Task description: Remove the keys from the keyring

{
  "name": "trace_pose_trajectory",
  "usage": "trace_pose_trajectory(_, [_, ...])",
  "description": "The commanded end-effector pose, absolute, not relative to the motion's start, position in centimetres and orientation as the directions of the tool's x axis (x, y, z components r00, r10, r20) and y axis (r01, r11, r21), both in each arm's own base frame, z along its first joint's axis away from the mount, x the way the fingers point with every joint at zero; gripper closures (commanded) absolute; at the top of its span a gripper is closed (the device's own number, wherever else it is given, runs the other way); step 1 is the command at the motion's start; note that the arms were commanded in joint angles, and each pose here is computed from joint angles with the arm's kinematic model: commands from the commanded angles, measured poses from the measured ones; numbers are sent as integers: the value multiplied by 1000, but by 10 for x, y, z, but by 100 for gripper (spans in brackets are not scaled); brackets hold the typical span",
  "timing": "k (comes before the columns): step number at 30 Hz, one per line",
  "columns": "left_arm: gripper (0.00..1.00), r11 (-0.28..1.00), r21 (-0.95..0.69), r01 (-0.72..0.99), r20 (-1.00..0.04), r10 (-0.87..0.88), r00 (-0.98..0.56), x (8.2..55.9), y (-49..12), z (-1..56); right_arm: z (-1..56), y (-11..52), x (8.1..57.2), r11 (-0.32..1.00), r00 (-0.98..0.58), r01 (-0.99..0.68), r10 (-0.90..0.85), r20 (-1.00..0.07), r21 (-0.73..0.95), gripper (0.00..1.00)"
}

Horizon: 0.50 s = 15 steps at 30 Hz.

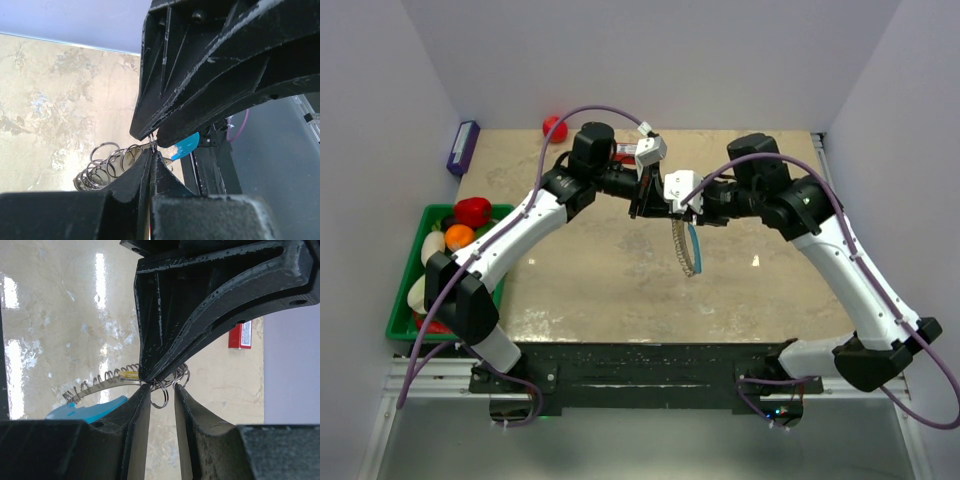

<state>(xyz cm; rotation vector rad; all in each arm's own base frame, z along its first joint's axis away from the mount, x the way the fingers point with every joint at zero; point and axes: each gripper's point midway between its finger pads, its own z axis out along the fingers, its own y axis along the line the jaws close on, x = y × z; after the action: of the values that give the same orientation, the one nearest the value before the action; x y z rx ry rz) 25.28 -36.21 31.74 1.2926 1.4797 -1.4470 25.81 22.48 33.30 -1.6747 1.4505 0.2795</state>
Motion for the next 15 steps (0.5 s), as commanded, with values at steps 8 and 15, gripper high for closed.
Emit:
trace_pose_trajectory(8, [100, -142, -232, 962, -967, 141, -213, 250, -363, 339, 337, 228, 266, 68, 322, -854, -710, -626, -516, 87])
trace_pose_trajectory(15, [100, -143, -231, 962, -967, 140, -211, 249, -363, 340, 336, 226, 267, 61, 322, -850, -726, -607, -524, 86])
